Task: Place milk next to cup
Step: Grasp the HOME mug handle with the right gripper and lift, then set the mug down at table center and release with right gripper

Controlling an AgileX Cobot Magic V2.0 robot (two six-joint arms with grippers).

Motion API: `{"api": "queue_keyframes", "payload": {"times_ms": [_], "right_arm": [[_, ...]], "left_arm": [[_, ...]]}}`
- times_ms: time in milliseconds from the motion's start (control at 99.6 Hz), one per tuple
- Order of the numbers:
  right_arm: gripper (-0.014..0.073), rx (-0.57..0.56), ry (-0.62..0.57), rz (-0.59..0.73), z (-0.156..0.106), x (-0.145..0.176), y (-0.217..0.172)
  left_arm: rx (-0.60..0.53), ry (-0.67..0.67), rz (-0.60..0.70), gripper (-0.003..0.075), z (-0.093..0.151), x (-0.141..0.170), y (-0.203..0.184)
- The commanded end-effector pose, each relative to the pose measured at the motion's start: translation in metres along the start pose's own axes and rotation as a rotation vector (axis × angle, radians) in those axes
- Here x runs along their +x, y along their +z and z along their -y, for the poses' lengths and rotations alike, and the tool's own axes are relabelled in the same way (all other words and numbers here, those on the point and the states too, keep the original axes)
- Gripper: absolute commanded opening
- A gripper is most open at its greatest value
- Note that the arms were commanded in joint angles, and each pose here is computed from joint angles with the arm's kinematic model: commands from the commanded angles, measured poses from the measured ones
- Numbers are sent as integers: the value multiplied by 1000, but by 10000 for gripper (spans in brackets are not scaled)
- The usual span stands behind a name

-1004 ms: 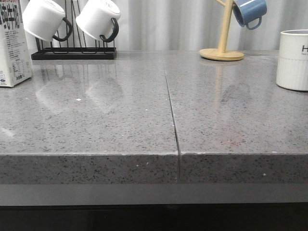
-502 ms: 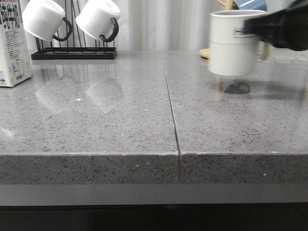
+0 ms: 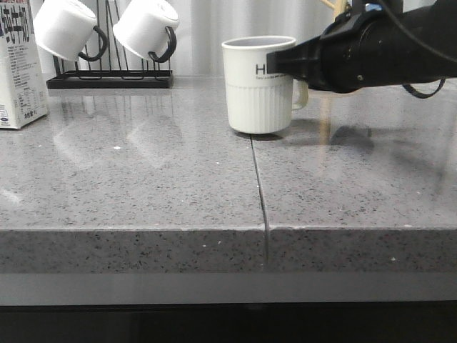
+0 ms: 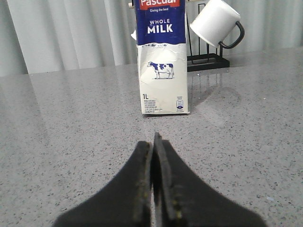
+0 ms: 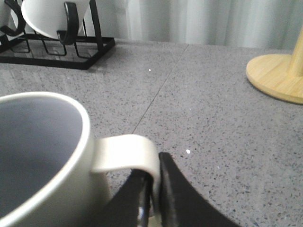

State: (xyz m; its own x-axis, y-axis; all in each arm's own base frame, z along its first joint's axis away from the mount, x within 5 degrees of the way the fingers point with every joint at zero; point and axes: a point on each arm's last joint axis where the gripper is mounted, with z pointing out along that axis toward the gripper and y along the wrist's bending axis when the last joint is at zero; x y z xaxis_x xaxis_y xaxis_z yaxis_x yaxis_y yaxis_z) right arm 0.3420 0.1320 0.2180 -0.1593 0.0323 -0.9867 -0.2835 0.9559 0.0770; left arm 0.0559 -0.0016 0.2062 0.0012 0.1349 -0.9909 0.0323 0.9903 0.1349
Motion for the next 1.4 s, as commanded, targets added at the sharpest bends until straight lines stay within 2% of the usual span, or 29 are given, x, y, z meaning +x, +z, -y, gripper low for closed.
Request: {"api": "queue_keyframes", "payload": {"times_ms": [0, 151, 351, 432, 733, 1024, 1254, 1395], "right_arm": [[-66, -9, -2, 154, -2, -30, -2], [-49, -10, -2, 149, -3, -30, -2], [193, -10, -2, 143, -3, -29, -2], [222, -10, -2, 139, -2, -29, -3], [220, -7, -5, 105, 1, -20, -26], [209, -7, -5, 96, 5, -18, -79], [3, -21, 4, 77, 8, -25, -132], [-36, -37, 12, 60, 9, -32, -164]], "left_arm": [[-5, -12, 59, -20, 1, 7, -1], [-5, -12, 59, -20, 1, 7, -1], [-5, -12, 59, -20, 1, 7, -1], [-5, -12, 59, -20, 1, 7, -1], [-5, -12, 59, -20, 1, 7, -1], [-5, -12, 59, -20, 1, 7, -1], [-5, -12, 59, -20, 1, 7, -1], [-5, -12, 59, -20, 1, 7, -1]]}}
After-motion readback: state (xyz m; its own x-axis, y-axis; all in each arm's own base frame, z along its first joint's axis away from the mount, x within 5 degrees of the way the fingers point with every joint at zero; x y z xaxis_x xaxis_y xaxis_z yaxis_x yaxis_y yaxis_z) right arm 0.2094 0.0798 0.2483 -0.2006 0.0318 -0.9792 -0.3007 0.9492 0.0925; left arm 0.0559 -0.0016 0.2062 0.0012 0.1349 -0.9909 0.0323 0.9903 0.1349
